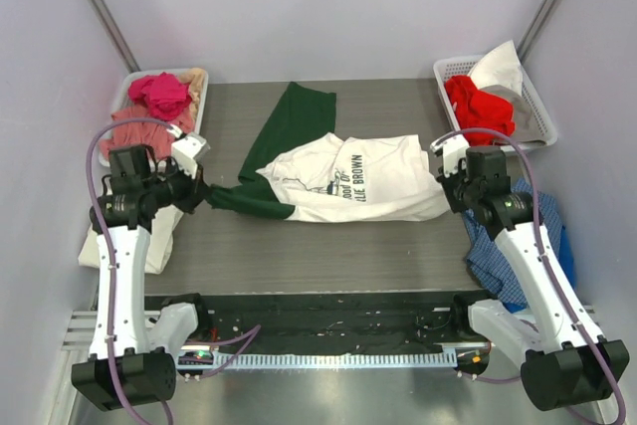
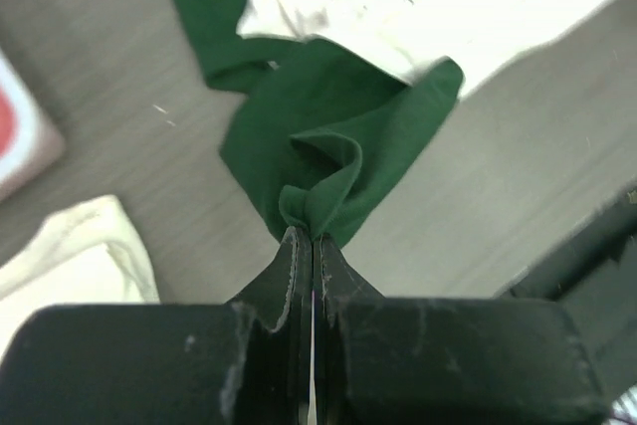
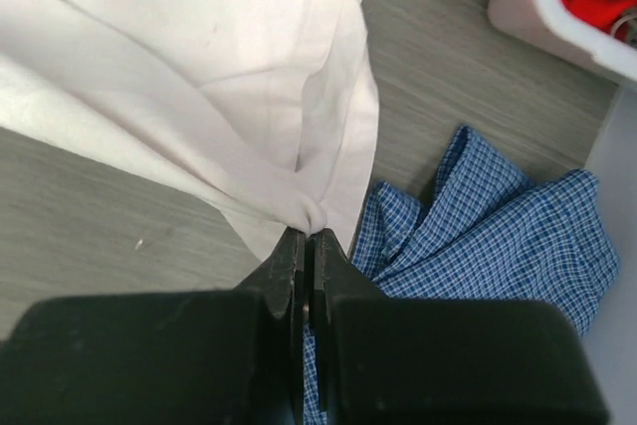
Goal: Fold and stack the t-shirts
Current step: Flatten out the tshirt
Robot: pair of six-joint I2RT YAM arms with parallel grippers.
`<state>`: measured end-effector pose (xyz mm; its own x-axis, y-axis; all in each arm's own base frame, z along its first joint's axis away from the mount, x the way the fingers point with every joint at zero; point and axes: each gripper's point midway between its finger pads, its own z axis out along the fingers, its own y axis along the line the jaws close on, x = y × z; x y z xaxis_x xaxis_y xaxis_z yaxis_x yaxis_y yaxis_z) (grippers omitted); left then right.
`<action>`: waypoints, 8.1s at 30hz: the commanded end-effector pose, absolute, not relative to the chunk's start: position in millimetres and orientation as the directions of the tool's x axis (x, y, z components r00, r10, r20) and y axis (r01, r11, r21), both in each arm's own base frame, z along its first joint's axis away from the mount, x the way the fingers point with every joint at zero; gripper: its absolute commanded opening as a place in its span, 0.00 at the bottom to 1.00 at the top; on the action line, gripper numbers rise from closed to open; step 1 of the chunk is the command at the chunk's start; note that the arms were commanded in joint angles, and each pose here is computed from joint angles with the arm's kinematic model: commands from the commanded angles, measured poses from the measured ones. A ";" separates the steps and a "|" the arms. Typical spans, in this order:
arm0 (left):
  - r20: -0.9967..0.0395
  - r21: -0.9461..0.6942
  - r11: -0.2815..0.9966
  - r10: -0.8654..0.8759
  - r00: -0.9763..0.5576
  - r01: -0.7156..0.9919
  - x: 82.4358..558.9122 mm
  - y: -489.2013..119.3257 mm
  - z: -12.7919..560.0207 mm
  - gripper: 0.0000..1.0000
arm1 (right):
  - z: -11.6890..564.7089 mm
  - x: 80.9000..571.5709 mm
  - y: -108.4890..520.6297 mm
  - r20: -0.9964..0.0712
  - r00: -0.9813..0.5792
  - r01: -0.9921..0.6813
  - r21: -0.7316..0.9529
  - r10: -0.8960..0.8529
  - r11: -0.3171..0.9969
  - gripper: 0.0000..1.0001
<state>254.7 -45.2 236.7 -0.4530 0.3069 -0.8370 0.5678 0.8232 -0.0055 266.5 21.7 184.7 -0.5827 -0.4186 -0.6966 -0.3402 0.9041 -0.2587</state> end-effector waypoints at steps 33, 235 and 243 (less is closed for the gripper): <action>-0.322 -0.204 0.463 0.800 -0.506 0.863 80.7 -41.4 163.5 0.01 | 92.1 138.9 -28.2 -0.085 -0.567 -0.788 -0.234 -0.819 0.570 0.04; -0.338 0.795 0.554 0.742 -0.579 0.247 643.4 -40.3 68.5 0.95 | 132.8 413.6 53.7 -0.508 -0.638 -0.343 -0.486 -0.579 0.804 0.88; -0.341 0.793 0.555 0.746 -0.572 0.251 642.9 -48.4 67.1 0.95 | 87.1 378.3 50.3 -0.427 -0.682 -0.405 -0.455 -0.593 0.793 0.88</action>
<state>641.7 -45.2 63.2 -0.5706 0.7461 -0.3430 0.2527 0.5570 0.7912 397.0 59.2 107.9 -0.6452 -0.6039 -0.4680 -0.3960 0.7882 -0.4711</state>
